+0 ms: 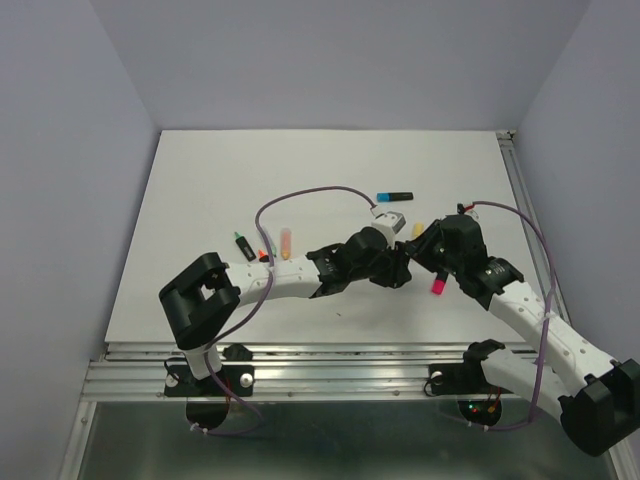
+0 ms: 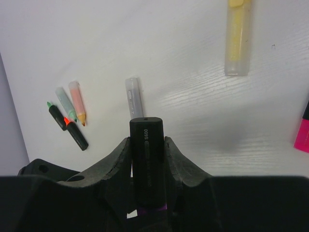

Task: Open the pen caps

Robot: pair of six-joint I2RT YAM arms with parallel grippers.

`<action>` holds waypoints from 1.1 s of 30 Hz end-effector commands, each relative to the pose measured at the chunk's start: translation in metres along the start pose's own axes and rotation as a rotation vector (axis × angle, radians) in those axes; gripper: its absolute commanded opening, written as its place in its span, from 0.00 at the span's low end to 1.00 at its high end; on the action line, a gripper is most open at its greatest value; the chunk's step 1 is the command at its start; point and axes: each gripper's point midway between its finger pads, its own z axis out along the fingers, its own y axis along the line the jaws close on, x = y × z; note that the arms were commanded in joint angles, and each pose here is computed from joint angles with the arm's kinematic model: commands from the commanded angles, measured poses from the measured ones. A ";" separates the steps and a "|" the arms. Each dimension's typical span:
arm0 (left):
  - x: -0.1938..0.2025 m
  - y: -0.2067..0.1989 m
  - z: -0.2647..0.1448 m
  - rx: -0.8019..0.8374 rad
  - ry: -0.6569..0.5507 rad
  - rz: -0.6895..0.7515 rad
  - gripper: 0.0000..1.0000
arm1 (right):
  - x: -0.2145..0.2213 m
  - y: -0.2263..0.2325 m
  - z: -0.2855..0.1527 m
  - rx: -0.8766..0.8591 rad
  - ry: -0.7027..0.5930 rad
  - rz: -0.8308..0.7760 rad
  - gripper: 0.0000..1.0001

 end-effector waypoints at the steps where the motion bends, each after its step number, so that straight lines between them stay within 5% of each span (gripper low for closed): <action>1: -0.023 -0.026 -0.008 0.068 -0.052 0.021 0.41 | -0.007 0.015 -0.004 -0.059 -0.031 0.004 0.04; 6: -0.020 -0.027 -0.009 0.074 -0.040 0.016 0.01 | -0.018 0.018 -0.003 -0.069 -0.086 -0.002 0.01; 16: 0.001 -0.044 -0.024 0.104 -0.007 -0.015 0.00 | -0.107 0.013 0.008 0.148 -0.470 0.061 0.01; 33: 0.095 -0.057 -0.058 0.123 0.136 -0.106 0.00 | -0.182 0.008 0.031 0.288 -0.599 0.071 0.01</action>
